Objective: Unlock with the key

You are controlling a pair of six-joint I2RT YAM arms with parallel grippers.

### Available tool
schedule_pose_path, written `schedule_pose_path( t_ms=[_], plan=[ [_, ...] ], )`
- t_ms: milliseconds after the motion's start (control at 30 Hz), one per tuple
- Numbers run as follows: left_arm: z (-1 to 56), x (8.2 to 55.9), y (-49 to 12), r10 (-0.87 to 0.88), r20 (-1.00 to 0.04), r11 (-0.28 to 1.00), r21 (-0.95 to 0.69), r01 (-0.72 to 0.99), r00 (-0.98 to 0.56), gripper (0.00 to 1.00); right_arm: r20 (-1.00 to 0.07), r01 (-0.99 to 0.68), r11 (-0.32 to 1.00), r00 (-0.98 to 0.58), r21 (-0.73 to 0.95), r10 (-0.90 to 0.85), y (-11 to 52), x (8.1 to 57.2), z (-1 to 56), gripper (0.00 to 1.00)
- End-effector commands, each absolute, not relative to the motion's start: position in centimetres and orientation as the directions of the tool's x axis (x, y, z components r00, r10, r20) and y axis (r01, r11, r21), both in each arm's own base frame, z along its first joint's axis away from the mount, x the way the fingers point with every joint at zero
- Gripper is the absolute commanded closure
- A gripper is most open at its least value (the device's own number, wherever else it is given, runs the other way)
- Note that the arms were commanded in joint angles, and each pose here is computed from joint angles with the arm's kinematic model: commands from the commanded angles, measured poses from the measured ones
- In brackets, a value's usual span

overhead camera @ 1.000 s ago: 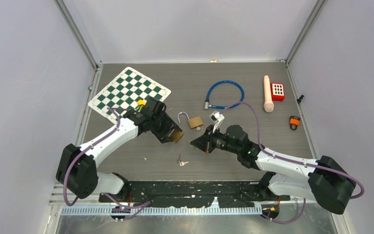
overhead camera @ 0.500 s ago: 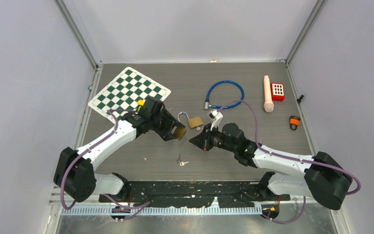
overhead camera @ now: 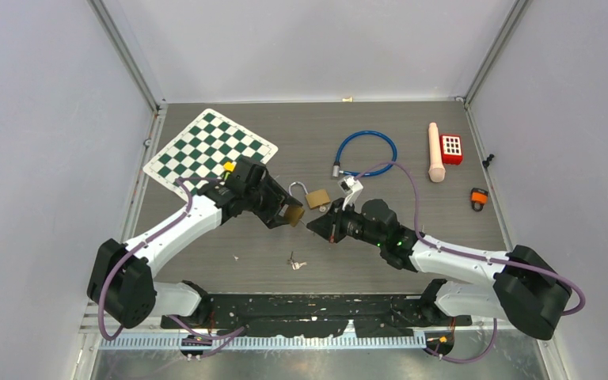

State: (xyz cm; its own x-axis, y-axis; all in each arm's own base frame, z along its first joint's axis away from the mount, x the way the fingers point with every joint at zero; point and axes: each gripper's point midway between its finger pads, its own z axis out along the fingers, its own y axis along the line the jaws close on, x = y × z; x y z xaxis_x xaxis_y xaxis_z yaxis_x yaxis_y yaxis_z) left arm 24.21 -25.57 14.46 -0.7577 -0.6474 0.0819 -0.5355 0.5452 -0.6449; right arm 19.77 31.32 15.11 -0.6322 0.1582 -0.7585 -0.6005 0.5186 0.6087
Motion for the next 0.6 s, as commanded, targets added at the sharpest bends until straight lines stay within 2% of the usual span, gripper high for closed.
schedule_pose_path(
  t_ms=[0, 567],
  plan=[
    [18.13, 24.85, -27.05, -0.621, 0.077, 0.479, -0.75, -0.456, -0.78, 1.0, -0.769, -0.625, 0.47, -0.599, 0.623, 0.222, 32.55, 20.54, 17.97, 0.95],
    [18.08, 24.69, -27.39, -0.616, 0.067, 0.484, -0.753, -0.445, -0.785, 1.0, -0.745, -0.574, 0.493, -0.601, 0.654, 0.289, 31.96, 21.28, 17.88, 0.95]
  ],
)
